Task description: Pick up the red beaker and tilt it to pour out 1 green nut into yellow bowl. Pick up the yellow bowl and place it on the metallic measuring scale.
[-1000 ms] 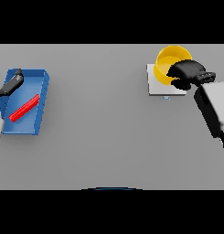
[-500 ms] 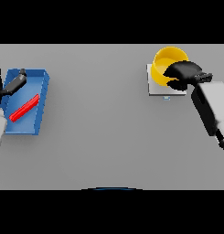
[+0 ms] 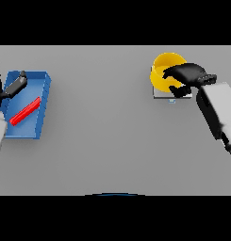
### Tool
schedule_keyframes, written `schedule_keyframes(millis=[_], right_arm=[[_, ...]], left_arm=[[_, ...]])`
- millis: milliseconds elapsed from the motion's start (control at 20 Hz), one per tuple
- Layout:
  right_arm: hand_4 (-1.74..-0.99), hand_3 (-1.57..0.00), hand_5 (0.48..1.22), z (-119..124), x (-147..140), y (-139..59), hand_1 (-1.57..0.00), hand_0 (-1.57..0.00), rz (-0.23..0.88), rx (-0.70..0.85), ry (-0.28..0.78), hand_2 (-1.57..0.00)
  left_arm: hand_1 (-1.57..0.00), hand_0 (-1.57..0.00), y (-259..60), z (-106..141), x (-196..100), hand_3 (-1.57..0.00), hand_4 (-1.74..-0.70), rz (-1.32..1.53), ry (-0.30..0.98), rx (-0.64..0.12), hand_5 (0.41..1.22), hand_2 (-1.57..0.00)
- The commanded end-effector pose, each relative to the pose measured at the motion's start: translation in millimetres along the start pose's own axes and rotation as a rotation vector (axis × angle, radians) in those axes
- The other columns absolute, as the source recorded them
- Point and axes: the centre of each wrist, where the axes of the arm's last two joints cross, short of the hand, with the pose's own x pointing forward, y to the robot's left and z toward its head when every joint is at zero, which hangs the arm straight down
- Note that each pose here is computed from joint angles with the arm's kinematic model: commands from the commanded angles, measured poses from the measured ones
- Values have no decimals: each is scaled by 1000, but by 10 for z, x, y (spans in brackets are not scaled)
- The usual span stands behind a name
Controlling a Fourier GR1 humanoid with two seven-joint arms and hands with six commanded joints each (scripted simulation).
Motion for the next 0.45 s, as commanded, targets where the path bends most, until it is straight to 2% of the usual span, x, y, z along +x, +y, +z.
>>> schedule_keyframes(millis=[0, 400], right_arm=[[-1542, -359, 838, 15, -30, -13, -117, -132, -4, -7, -2, -156], [-1478, -146, 738, 16, -62, 22, -19, -21, -42, 24, 54, -25]], left_arm=[[1, 1, 29, 6, -18, 1, -723, 5, -1, 6, 664, 1], [1, 1, 3, -35, 73, 1, -726, 6, -4, 2, 665, 1]])
